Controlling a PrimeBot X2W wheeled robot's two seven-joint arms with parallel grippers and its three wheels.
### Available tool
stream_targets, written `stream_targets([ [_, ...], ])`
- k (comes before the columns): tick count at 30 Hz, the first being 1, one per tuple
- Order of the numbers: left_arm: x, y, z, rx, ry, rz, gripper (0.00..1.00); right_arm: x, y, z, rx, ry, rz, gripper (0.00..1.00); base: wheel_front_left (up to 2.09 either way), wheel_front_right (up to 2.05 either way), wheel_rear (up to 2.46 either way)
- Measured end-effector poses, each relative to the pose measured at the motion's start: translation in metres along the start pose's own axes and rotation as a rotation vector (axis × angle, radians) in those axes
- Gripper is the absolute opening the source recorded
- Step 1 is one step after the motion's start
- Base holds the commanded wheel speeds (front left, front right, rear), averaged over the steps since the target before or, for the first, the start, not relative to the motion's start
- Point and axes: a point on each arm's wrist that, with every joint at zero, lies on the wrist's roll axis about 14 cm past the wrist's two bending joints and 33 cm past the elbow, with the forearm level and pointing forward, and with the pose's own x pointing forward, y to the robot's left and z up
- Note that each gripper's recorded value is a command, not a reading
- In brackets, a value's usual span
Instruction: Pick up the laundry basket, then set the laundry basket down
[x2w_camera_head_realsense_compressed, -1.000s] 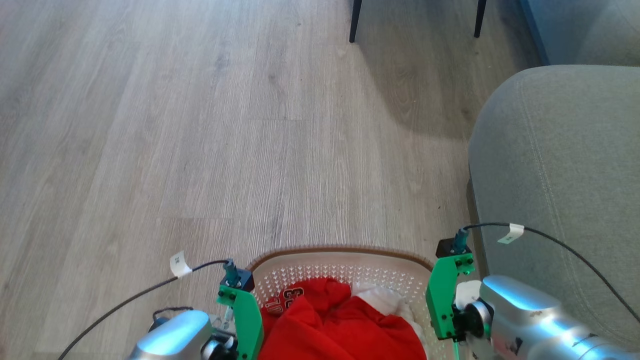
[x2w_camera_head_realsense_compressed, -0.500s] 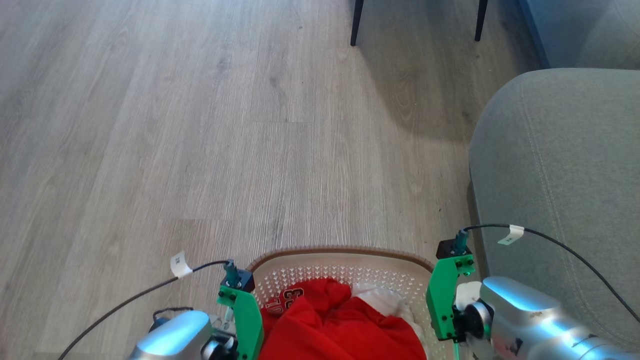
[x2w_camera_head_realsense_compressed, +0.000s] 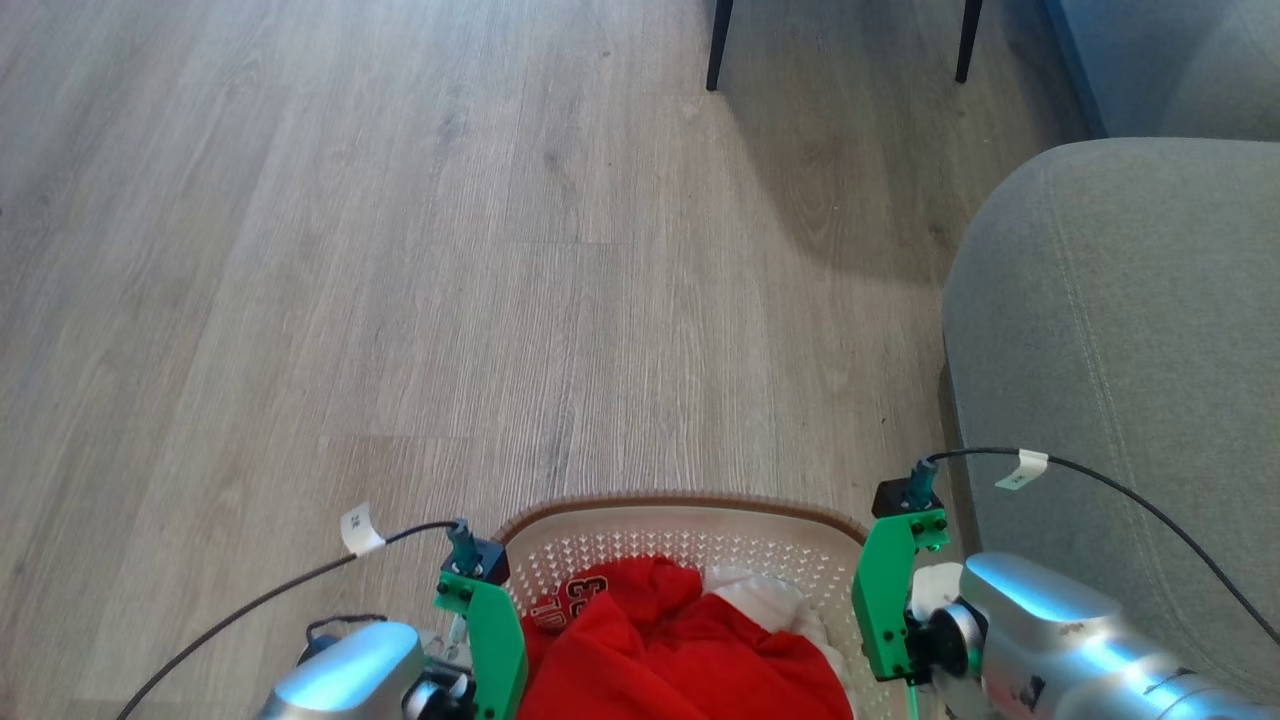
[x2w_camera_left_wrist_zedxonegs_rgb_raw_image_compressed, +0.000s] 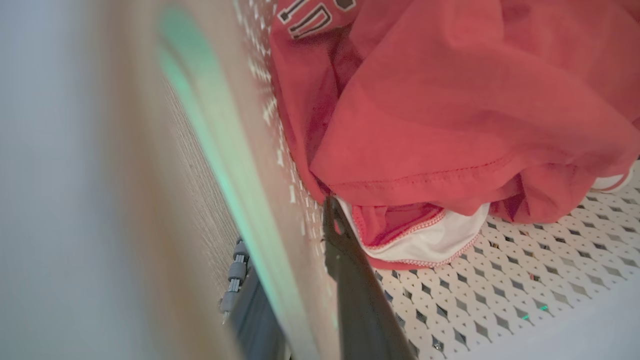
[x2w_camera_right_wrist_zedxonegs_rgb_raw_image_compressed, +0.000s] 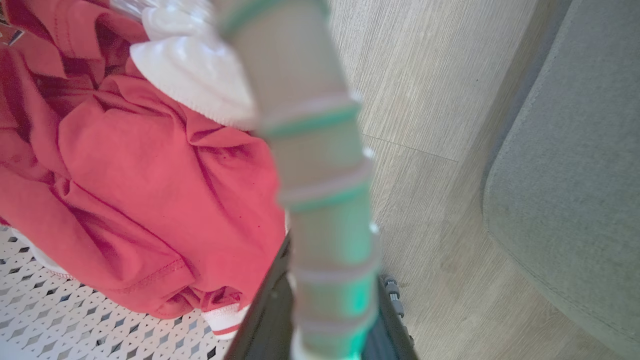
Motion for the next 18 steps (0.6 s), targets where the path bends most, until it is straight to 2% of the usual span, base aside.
stream_targets([
  [18, 0.0006, -0.0008, 0.0007, 0.005, 0.002, -0.001, 0.00, -0.0007, -0.0013, -0.0007, 0.004, -0.001, -0.002, 0.00, 0.00, 0.00, 0.00],
])
